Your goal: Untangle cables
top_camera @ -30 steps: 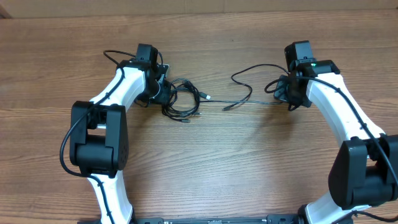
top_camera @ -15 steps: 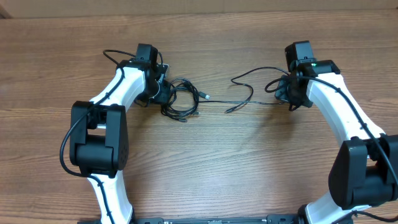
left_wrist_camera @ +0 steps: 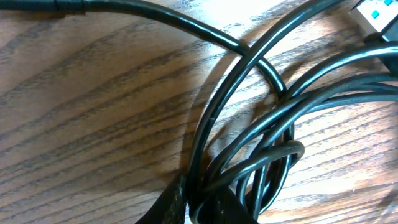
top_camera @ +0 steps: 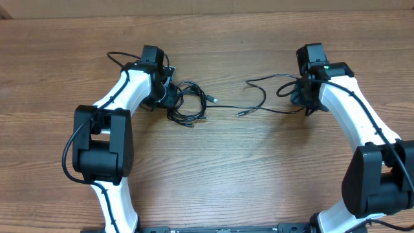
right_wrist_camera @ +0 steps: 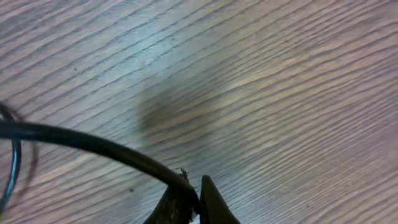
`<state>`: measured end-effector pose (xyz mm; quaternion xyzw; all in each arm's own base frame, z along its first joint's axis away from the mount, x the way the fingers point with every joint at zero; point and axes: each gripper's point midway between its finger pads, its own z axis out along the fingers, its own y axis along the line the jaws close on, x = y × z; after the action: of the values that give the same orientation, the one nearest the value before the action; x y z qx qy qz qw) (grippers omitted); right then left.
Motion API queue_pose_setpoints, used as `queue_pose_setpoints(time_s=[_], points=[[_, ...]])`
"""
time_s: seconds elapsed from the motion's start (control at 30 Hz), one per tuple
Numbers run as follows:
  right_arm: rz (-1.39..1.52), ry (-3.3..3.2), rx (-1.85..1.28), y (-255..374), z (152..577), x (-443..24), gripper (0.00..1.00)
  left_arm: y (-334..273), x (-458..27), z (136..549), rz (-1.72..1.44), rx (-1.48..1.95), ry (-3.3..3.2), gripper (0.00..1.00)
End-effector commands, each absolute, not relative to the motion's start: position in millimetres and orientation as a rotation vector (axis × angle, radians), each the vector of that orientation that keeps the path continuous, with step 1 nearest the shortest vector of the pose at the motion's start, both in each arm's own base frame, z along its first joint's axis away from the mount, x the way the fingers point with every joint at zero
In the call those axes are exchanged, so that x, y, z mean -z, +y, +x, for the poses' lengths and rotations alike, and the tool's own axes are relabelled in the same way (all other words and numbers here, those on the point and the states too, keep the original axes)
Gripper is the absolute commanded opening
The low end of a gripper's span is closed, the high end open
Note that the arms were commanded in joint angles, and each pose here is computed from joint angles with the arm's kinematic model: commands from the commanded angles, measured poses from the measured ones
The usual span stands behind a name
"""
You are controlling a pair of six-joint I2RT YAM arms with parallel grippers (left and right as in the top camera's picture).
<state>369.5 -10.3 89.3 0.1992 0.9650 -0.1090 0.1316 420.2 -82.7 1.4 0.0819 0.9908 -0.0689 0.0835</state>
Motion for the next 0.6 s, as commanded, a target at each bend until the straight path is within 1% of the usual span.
queue_pose_setpoints(time_s=[0.0, 0.03, 0.07, 0.13, 0.17, 0.2, 0.27, 0.43, 0.47, 0.5, 0.53, 0.57], points=[[0.591, 2.777, 0.388, -23, 370, -92, 0.06, -66, 18, 414, 0.217, 0.118, 3.01, 0.15], [0.592, 2.778, 0.386, -22, 370, -92, 0.07, -66, 18, 414, 0.217, 0.118, 3.01, 0.15], [0.59, 2.784, 0.369, -20, 370, -91, 0.12, -66, 18, 414, 0.217, 0.118, 3.01, 0.15], [0.587, 2.806, 0.298, -12, 369, -89, 0.41, -66, 18, 414, 0.217, 0.118, 3.01, 0.15], [0.582, 2.825, 0.24, -4, 369, -87, 0.47, -66, 18, 414, 0.217, 0.118, 3.01, 0.15], [0.553, 2.846, 0.186, 3, 369, -85, 0.51, -66, 18, 414, 0.217, 0.118, 3.01, 0.15], [0.481, 2.881, 0.047, 20, 371, -84, 0.66, -66, 18, 414, 0.217, 0.118, 3.01, 0.15], [0.333, 2.855, -0.445, 80, 386, -94, 0.67, -68, 17, 414, 0.218, 0.136, 3.009, 0.16], [0.29, 2.827, -0.574, 98, 390, -100, 0.67, -68, 15, 414, 0.219, 0.141, 3.01, 0.32], [0.274, 2.814, -0.608, 104, 392, -103, 0.68, -69, 13, 415, 0.219, 0.147, 3.008, 0.44], [0.257, 2.801, -0.629, 109, 394, -105, 0.67, -71, 9, 416, 0.22, 0.163, 3.008, 0.48], [0.254, 2.791, -0.634, 112, 396, -106, 0.68, -73, 5, 416, 0.221, 0.176, 3.008, 0.49]])
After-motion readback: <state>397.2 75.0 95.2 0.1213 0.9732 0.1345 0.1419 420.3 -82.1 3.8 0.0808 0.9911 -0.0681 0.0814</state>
